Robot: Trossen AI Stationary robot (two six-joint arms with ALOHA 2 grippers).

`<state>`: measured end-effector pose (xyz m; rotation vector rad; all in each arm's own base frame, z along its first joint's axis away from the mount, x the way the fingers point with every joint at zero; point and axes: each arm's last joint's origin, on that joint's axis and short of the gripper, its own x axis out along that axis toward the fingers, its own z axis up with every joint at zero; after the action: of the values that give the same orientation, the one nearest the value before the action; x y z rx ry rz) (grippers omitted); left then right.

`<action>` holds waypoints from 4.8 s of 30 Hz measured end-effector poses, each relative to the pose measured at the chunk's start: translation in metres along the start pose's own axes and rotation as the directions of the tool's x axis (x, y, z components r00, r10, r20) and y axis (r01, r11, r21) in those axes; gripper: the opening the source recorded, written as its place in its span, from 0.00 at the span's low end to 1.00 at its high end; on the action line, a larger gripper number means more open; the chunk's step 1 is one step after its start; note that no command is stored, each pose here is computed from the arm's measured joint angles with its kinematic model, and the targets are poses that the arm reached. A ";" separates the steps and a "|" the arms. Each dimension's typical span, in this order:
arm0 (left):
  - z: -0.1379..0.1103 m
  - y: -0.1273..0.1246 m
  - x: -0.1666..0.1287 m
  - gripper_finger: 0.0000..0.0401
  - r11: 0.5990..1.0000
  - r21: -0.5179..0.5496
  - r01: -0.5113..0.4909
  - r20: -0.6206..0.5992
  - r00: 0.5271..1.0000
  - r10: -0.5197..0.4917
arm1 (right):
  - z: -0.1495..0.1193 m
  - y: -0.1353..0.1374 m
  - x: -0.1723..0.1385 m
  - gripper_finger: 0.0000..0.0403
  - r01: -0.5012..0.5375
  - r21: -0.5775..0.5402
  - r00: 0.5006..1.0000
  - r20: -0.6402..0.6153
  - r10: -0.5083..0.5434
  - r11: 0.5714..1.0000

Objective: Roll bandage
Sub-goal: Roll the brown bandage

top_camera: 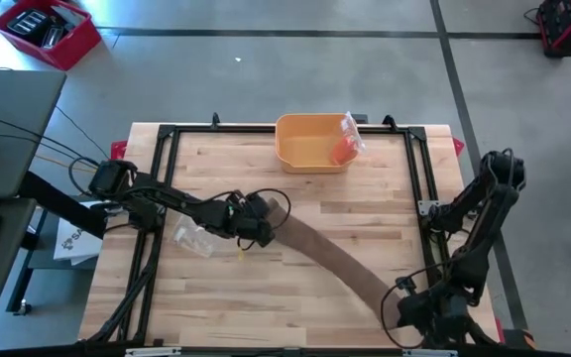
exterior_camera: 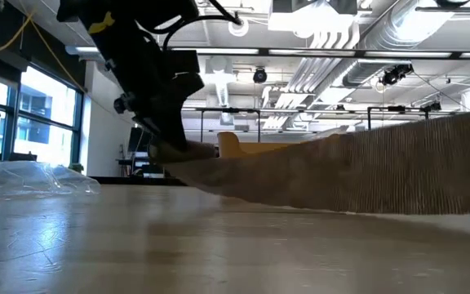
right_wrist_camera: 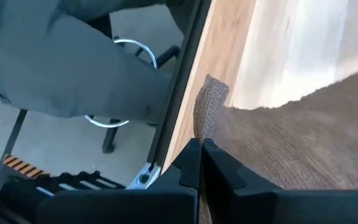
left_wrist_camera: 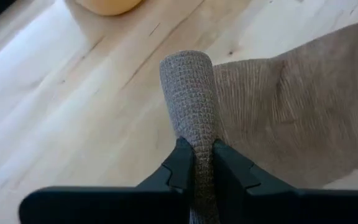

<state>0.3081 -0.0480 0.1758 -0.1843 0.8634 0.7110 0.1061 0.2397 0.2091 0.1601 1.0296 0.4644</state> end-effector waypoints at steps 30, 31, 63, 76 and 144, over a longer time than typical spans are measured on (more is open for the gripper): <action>-0.005 0.017 0.001 0.09 0.977 0.092 -0.192 -0.004 0.981 0.194 | 0.011 -0.034 0.047 0.00 0.074 -0.197 0.977 -0.183 -0.111 0.978; -0.006 0.019 0.001 0.09 0.973 0.091 -0.211 -0.015 0.977 0.213 | 0.012 -0.036 0.049 0.00 0.075 -0.206 0.981 -0.159 -0.110 0.976; 0.002 0.023 0.008 0.09 0.948 0.251 -0.195 -0.003 0.979 0.203 | -0.012 -0.058 0.063 0.06 -0.068 -0.007 0.973 -0.221 0.065 0.998; -0.007 0.006 -0.005 0.09 0.943 0.294 -0.153 0.042 0.988 0.147 | 0.028 -0.087 -0.024 0.37 0.080 -0.053 0.997 -0.007 -0.081 0.995; -0.022 -0.060 -0.056 0.09 0.774 0.629 -0.075 0.340 0.921 -0.187 | 0.127 -0.242 0.053 0.56 0.245 0.133 0.631 0.730 -0.262 0.960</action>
<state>0.3078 -0.1304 0.1958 0.5300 0.6663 0.3409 0.3093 0.0585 0.1498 0.1972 0.2242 0.0893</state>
